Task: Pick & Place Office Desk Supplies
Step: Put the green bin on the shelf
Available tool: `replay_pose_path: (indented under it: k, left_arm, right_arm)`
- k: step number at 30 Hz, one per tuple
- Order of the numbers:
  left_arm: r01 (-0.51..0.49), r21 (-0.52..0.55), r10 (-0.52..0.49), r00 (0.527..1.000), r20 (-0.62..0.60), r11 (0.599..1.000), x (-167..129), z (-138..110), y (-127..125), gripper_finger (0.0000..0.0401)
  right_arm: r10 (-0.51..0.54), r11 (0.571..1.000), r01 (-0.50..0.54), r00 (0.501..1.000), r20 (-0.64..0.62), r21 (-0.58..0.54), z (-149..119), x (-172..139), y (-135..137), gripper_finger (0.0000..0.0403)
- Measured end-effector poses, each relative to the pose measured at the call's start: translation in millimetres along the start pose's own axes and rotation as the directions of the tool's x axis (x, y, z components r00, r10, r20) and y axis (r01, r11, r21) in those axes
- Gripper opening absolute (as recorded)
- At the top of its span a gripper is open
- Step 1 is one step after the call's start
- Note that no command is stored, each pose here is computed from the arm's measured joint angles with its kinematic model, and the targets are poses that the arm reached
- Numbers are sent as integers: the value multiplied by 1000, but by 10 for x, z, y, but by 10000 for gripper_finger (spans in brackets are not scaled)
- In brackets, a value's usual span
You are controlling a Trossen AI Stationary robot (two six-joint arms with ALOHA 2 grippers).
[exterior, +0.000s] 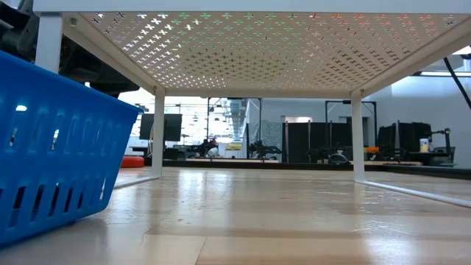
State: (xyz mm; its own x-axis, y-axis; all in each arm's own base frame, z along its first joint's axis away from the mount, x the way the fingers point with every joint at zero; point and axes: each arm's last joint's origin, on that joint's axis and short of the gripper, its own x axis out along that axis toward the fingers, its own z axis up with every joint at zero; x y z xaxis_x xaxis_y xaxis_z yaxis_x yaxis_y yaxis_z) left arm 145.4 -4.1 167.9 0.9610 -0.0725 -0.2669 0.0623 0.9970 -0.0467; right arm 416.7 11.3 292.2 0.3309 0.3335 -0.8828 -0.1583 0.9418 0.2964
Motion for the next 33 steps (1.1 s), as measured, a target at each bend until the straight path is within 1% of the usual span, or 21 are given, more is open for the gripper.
replay_pose_path:
  k: [4,13,21,26,29,33]
  left_arm:
    - [0,-1,0,1000,-1,1000,0,-1,0,149]
    - [0,-2,0,1000,-7,1000,0,-6,0,149]
    - [0,-2,0,1000,-8,1000,0,-8,0,149]
    - [0,-2,0,1000,-9,1000,0,-8,0,149]
    - [0,-2,0,1000,-9,1000,0,-8,0,149]
    - [0,-2,0,1000,-9,1000,0,-8,0,149]
  right_arm:
    - [-26,999,25,999,28,34,29,3,6,0]
    - [-12,999,10,999,44,46,54,42,126,0]
    - [2,1000,-4,991,130,14,143,48,174,0]
    - [54,999,-53,982,180,-12,195,38,185,0]
    - [69,998,-64,974,218,-30,234,30,194,0]
    - [83,996,-74,968,237,-47,255,25,200,0]
